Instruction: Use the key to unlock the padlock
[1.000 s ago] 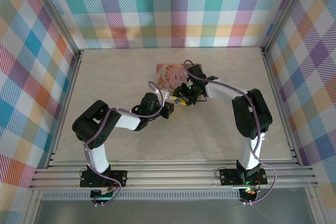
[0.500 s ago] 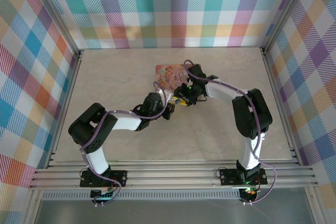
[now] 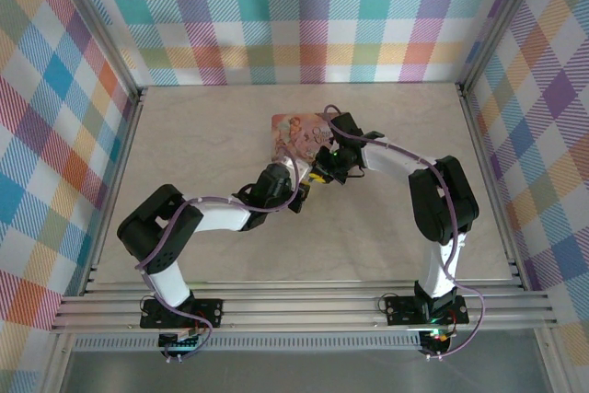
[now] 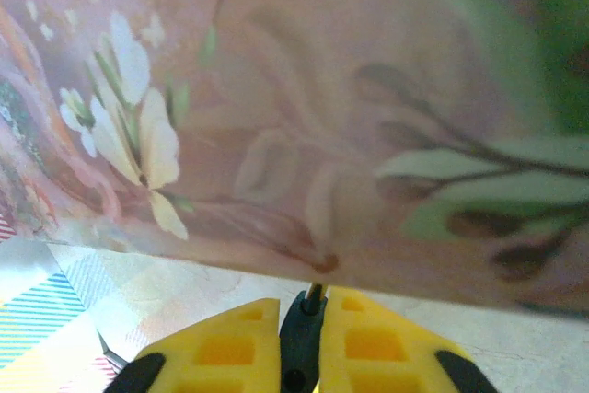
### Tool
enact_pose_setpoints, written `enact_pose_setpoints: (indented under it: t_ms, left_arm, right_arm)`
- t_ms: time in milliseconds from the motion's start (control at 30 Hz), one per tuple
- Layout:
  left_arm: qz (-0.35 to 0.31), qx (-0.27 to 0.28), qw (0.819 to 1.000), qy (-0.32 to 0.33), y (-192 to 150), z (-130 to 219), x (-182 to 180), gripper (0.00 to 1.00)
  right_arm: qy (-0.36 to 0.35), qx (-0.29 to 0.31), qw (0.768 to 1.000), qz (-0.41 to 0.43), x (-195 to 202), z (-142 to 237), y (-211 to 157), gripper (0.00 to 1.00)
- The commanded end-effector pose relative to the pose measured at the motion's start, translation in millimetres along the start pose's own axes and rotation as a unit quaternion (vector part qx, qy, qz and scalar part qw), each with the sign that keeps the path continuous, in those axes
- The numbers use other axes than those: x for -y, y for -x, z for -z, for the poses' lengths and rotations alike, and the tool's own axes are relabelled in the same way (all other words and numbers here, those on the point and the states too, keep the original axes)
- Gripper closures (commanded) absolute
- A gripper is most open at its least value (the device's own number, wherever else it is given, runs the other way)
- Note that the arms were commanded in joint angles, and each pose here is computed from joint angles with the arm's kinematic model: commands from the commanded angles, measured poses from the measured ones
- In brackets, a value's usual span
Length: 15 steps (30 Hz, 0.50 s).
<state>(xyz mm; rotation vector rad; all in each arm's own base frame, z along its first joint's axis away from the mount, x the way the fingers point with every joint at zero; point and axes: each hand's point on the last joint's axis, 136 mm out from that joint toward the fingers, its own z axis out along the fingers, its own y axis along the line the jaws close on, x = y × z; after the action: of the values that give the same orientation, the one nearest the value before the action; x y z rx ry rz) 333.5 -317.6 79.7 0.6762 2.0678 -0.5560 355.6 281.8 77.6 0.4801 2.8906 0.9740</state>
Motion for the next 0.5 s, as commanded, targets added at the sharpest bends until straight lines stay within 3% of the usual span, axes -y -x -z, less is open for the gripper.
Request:
enact_pose_setpoints:
  t_ms: [0, 233, 467]
  left_arm:
    - [-0.016, 0.017, 1.000, -0.019, 21, 4, 15, 1.00]
    - [-0.006, 0.004, 1.000, -0.010, 18, 7, 13, 1.00]
    - [0.043, -0.010, 0.999, -0.012, 12, 22, 14, 0.77]
  right_arm:
    - [-0.007, -0.023, 0.999, -0.021, 8, 3, -13, 0.98]
    - [0.013, -0.016, 1.000, -0.010, 2, 4, -12, 1.00]
    - [0.057, 0.003, 0.998, -0.012, -1, 4, -2, 1.00]
